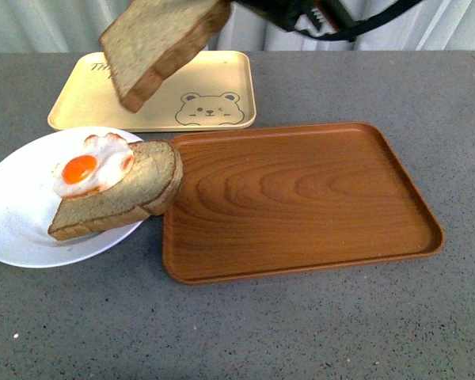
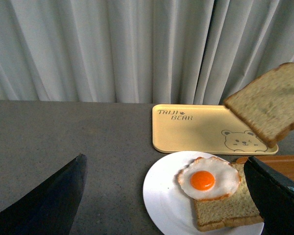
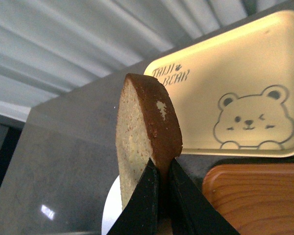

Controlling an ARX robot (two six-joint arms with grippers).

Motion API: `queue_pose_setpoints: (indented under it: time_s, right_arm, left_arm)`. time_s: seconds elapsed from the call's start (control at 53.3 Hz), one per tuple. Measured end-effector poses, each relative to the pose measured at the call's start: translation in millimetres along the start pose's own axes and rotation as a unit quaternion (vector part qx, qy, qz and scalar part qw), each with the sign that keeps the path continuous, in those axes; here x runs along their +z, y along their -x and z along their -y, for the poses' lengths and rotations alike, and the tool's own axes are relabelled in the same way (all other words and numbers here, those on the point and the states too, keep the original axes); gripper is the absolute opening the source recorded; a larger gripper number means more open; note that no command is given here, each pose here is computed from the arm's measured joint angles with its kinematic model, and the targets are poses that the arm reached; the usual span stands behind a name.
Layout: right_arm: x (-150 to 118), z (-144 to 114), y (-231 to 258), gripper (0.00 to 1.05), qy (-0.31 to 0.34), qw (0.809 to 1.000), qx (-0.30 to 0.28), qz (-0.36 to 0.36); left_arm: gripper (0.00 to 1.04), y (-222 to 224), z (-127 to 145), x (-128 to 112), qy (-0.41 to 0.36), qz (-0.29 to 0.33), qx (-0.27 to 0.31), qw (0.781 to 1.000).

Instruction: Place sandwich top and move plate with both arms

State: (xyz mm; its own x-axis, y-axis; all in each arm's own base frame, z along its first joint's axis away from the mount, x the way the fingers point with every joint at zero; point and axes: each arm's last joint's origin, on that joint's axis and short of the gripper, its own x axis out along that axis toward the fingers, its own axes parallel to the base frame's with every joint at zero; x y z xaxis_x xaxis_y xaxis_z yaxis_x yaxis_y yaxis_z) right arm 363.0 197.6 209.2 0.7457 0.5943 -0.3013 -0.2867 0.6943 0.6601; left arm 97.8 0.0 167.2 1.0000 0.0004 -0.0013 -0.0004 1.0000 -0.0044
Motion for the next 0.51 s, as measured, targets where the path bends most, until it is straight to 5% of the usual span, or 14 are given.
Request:
queue_pose_setpoints:
  time_s: [0.188, 0.506]
  right_arm:
    - [-44, -22, -37, 0.02, 0.009, 0.999, 0.003, -0.04]
    - [-85, -23, -47, 0.02, 0.01, 0.996, -0.012, -0.083]
  left_arm:
    - [0.96, 0, 0, 0, 0.0, 0.0, 0.0, 1.0]
    - [0.96, 0, 0, 0, 0.0, 0.0, 0.0, 1.0]
